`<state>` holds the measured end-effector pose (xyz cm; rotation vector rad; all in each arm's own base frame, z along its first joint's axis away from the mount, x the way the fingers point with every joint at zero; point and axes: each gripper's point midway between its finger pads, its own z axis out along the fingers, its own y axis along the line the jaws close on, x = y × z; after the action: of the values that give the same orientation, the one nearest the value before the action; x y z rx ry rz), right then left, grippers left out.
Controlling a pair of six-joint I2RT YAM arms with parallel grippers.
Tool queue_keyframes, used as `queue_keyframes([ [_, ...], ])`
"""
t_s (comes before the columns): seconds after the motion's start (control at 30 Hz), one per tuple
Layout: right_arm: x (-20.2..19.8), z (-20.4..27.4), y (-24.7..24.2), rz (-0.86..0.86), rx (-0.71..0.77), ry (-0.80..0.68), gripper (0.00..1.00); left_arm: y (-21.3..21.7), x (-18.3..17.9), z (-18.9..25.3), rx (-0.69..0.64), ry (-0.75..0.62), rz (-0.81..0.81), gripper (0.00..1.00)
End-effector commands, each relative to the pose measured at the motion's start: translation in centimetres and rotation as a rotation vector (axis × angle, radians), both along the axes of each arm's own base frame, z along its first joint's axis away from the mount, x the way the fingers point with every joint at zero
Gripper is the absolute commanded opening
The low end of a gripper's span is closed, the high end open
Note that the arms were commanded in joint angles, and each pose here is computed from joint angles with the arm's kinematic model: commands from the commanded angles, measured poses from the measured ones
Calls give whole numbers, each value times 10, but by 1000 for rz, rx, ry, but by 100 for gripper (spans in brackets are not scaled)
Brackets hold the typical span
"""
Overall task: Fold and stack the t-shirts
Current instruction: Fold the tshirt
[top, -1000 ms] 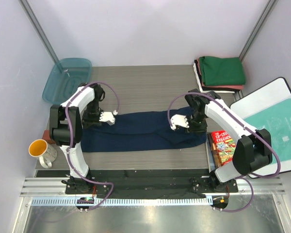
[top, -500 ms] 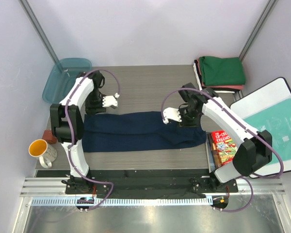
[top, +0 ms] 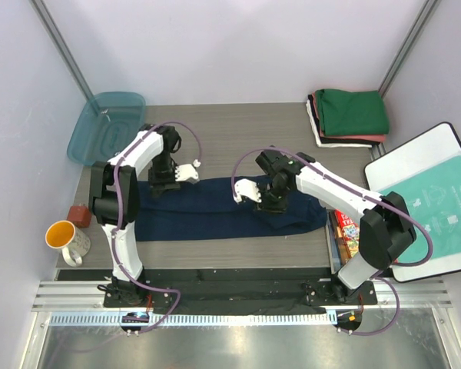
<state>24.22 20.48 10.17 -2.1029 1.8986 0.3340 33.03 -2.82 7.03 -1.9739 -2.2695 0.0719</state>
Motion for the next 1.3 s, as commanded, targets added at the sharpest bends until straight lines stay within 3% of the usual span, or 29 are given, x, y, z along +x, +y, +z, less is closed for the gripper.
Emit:
queue_keyframes([
  [0.0, -3, -12, 13, -78, 66, 48, 39, -8, -11, -4, -45, 7, 67, 47],
  [0.57, -15, -46, 9, -139, 34, 103, 38, -5, -15, -10, -30, -6, 106, 45],
  [1.03, -2, -71, 0, -181, -21, 44, 33, -4, -20, -13, -33, 1, 97, 44],
  [1.17, -2, -73, -1, -187, -27, 44, 26, -4, -20, -15, -32, -2, 97, 44],
  [1.27, -3, -74, -1, -188, -33, 47, 12, -4, -20, -16, -33, -5, 97, 44],
])
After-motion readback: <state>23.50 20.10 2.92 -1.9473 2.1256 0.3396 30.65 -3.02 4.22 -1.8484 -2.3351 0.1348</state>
